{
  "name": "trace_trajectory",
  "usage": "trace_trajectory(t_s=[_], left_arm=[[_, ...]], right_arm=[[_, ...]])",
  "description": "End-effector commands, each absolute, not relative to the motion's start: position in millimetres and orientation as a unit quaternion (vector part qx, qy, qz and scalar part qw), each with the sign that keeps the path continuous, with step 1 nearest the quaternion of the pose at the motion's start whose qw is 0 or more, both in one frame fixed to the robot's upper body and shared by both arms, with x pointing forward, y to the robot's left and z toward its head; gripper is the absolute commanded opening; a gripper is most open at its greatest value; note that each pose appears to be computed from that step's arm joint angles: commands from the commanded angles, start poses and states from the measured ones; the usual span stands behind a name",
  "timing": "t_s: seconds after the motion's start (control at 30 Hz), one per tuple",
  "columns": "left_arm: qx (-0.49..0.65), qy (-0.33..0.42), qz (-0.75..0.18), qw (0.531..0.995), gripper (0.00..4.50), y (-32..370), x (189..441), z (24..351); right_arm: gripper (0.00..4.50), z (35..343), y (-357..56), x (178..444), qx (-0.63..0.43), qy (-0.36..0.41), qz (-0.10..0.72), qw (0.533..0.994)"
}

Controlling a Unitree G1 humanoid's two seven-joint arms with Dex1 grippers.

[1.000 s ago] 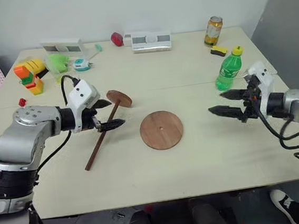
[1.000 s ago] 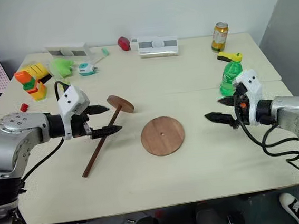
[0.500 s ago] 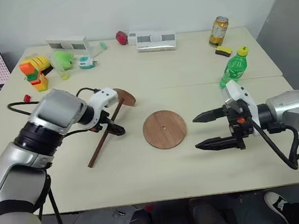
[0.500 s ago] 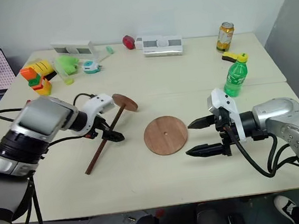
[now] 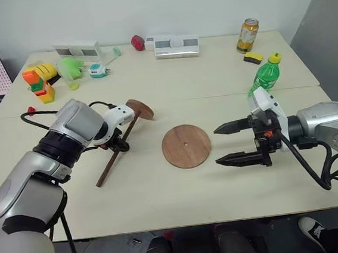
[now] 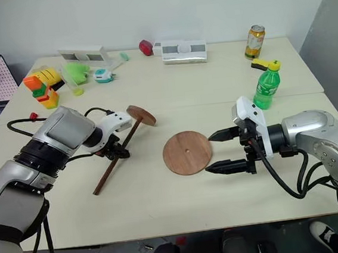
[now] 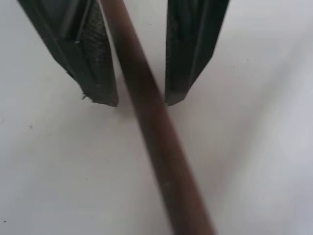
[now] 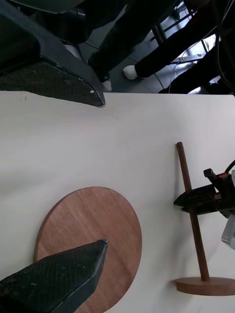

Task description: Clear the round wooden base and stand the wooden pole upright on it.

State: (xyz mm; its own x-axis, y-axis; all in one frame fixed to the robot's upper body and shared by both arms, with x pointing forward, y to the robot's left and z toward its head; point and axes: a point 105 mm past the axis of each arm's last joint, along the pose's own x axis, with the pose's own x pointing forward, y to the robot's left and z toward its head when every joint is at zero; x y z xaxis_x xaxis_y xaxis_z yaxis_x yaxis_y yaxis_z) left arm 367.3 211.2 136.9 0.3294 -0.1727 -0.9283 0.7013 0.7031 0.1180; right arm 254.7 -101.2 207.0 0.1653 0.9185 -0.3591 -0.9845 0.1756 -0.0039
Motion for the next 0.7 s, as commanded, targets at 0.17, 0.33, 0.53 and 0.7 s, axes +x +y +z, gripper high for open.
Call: trace_trajectory(t_s=[0.17, 0.33, 0.53, 0.7], left_arm=[[0.273, 0.480, -0.282, 0.784, 0.28, 208, 377, 153], [0.229, 0.314, -0.269, 0.881, 0.28, 198, 409, 203], [0.140, 0.018, -0.308, 0.941, 0.28, 171, 409, 284], [0.039, -0.090, -0.470, 0.877, 0.28, 119, 366, 300]], right_arm=[[4.50, 211, -98, 255, -0.125, 0.121, 0.632, 0.755], [4.50, 209, -98, 256, -0.128, 0.117, 0.623, 0.762], [4.50, 201, -98, 252, -0.126, 0.114, 0.612, 0.773], [4.50, 200, -100, 257, -0.128, 0.090, 0.594, 0.789]])
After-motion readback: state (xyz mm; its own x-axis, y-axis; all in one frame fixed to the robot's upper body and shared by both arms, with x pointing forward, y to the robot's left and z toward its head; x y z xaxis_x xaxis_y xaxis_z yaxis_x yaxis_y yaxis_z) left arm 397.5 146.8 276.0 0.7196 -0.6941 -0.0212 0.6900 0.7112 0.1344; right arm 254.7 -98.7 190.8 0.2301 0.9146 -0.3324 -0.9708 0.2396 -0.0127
